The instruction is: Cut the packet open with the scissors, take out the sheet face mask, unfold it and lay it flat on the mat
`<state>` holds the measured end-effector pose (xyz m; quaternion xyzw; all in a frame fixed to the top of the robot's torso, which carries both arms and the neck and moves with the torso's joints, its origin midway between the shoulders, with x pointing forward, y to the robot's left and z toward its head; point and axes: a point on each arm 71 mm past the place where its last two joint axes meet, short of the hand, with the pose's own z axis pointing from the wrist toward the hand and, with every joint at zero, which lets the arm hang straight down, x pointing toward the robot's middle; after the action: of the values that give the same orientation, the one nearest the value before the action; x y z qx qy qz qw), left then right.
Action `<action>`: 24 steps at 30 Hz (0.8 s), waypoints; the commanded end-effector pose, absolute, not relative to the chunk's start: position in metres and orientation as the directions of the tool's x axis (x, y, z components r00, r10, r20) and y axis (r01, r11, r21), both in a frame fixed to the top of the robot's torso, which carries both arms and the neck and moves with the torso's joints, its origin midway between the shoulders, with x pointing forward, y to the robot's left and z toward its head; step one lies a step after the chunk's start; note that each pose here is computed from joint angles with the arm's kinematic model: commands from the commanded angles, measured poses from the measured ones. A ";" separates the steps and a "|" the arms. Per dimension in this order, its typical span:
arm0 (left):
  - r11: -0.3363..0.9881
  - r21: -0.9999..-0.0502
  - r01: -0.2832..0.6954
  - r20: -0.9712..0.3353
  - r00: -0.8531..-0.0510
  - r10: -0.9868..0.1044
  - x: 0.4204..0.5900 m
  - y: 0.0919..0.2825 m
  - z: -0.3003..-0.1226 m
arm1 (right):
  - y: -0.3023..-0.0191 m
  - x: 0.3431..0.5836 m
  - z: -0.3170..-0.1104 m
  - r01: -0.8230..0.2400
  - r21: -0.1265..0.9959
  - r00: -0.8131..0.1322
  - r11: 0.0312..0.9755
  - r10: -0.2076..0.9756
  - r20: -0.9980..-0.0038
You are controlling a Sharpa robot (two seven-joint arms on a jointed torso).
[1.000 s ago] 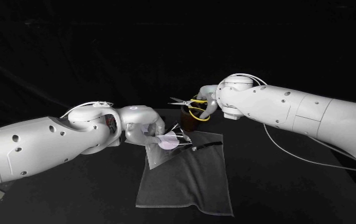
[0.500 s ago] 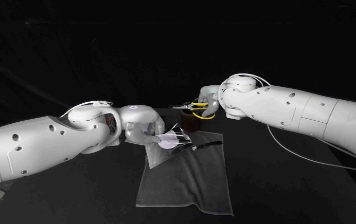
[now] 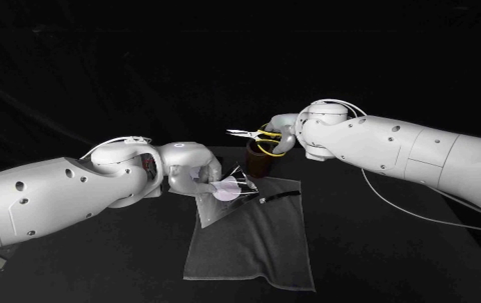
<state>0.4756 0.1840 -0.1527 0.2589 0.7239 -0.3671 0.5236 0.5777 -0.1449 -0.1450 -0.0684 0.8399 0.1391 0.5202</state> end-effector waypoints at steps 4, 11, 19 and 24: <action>0.597 -0.273 0.754 -0.941 -0.338 -0.004 0.476 0.182 -0.154 | -0.147 0.577 -0.145 -0.258 0.177 -0.465 0.950 0.039 -0.884; 0.599 -0.275 0.752 -0.939 -0.344 0.001 0.477 0.181 -0.155 | -0.148 0.577 -0.145 -0.256 0.177 -0.464 0.950 0.039 -0.885; 0.600 -0.275 0.751 -0.938 -0.345 0.002 0.477 0.181 -0.156 | -0.147 0.574 -0.146 -0.264 0.185 -0.483 0.947 0.037 -0.875; 0.601 -0.275 0.751 -0.938 -0.346 0.002 0.477 0.181 -0.156 | -0.148 0.575 -0.145 -0.259 0.198 -0.465 0.945 0.058 -0.884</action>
<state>0.4774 0.1819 -0.1560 0.2566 0.7310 -0.3639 0.5170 0.5745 -0.1475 -0.1464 -0.0638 0.8460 0.1489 0.5080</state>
